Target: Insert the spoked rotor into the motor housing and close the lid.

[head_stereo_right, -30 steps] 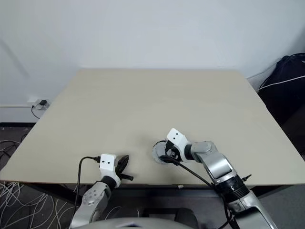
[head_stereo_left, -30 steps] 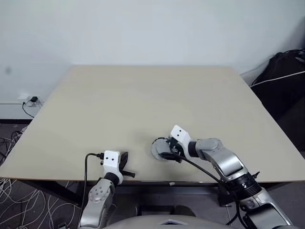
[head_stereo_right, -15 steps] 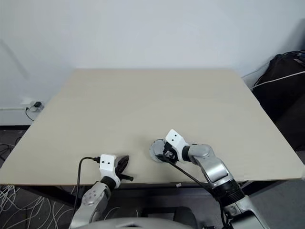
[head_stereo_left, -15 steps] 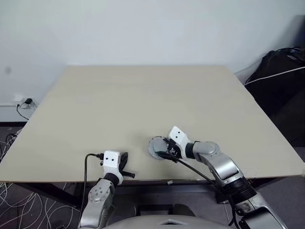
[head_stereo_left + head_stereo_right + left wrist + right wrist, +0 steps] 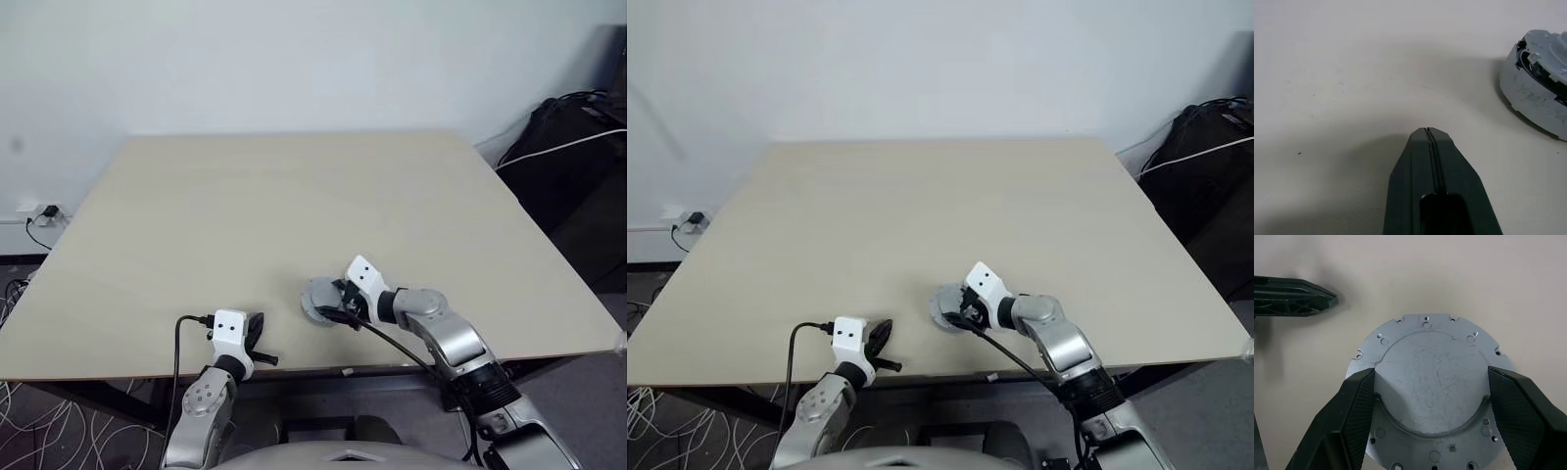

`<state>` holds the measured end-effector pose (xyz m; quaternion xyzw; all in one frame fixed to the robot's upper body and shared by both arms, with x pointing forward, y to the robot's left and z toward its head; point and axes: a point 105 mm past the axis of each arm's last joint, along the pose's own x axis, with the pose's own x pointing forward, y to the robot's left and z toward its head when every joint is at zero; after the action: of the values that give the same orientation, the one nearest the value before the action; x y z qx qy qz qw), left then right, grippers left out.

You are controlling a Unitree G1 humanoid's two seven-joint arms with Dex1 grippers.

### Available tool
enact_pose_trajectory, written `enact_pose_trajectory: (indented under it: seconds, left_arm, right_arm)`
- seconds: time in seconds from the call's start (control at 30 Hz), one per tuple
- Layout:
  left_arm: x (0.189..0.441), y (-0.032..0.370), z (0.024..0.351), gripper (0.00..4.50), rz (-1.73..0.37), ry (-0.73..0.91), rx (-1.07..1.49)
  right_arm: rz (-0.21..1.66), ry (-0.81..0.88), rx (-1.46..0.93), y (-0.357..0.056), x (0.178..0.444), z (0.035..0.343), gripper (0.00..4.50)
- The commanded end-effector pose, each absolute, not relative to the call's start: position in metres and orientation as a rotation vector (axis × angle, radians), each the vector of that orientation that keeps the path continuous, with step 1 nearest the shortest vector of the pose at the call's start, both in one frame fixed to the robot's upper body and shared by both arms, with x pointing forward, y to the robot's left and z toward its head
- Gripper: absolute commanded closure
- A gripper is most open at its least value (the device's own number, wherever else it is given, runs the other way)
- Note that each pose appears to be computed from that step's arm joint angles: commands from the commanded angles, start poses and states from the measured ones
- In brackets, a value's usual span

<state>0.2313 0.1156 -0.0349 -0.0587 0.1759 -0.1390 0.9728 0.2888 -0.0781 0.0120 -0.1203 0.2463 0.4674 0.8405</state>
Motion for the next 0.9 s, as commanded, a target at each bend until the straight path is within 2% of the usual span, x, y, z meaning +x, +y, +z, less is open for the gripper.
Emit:
enact_pose_trajectory:
  seconds: [0.03, 0.9]
  left_arm:
    - [0.237, 0.116, -0.022, 4.50, -0.279, 0.303, -0.127]
    - [0.237, 0.115, -0.022, 4.50, -0.276, 0.301, -0.129]
  right_arm:
    - [0.990, 0.529, -0.269, -0.071, 0.290, 0.015, 1.29]
    - [0.925, 0.765, -0.333, -0.072, 0.285, -0.004, 1.29]
